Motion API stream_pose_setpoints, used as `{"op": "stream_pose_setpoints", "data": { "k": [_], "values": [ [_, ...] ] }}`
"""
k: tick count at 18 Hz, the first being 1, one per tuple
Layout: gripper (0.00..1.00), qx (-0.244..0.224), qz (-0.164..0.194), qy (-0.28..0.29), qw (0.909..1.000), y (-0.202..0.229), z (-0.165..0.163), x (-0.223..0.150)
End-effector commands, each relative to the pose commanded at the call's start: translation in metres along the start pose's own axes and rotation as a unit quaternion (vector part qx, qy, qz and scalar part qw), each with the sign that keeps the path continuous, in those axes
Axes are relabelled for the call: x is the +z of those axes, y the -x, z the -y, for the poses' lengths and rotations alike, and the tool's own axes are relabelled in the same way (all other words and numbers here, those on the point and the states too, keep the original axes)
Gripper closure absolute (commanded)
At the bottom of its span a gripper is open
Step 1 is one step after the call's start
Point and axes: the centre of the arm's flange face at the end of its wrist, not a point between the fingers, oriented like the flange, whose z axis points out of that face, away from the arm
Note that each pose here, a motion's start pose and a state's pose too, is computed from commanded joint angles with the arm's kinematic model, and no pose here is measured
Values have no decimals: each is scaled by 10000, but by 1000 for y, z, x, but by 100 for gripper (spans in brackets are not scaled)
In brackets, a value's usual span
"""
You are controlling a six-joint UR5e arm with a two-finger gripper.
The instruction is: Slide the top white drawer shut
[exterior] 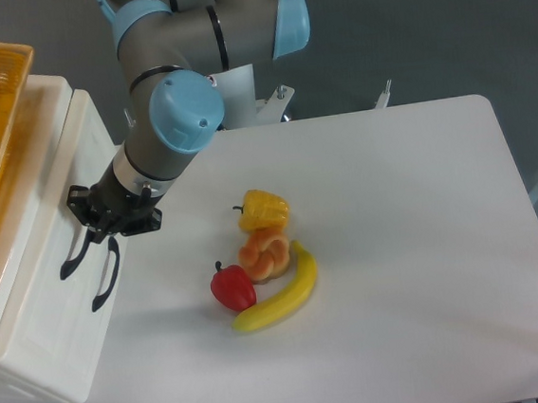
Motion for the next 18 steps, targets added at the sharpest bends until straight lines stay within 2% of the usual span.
{"op": "stream_pose_setpoints", "data": {
  "k": [4, 6, 10, 11, 12, 18],
  "values": [
    [100, 27, 2, -6, 10000, 0, 1, 0],
    [91, 60, 37, -88, 9999, 2, 2, -4],
    [36, 61, 293, -71, 9995, 16, 2, -10],
    [7, 47, 444, -44, 9990, 21, 1, -12],
    [0, 39, 573, -20, 9983, 24, 1, -15],
    [0, -420, 952, -322, 9941, 84, 0, -67]
  ]
}}
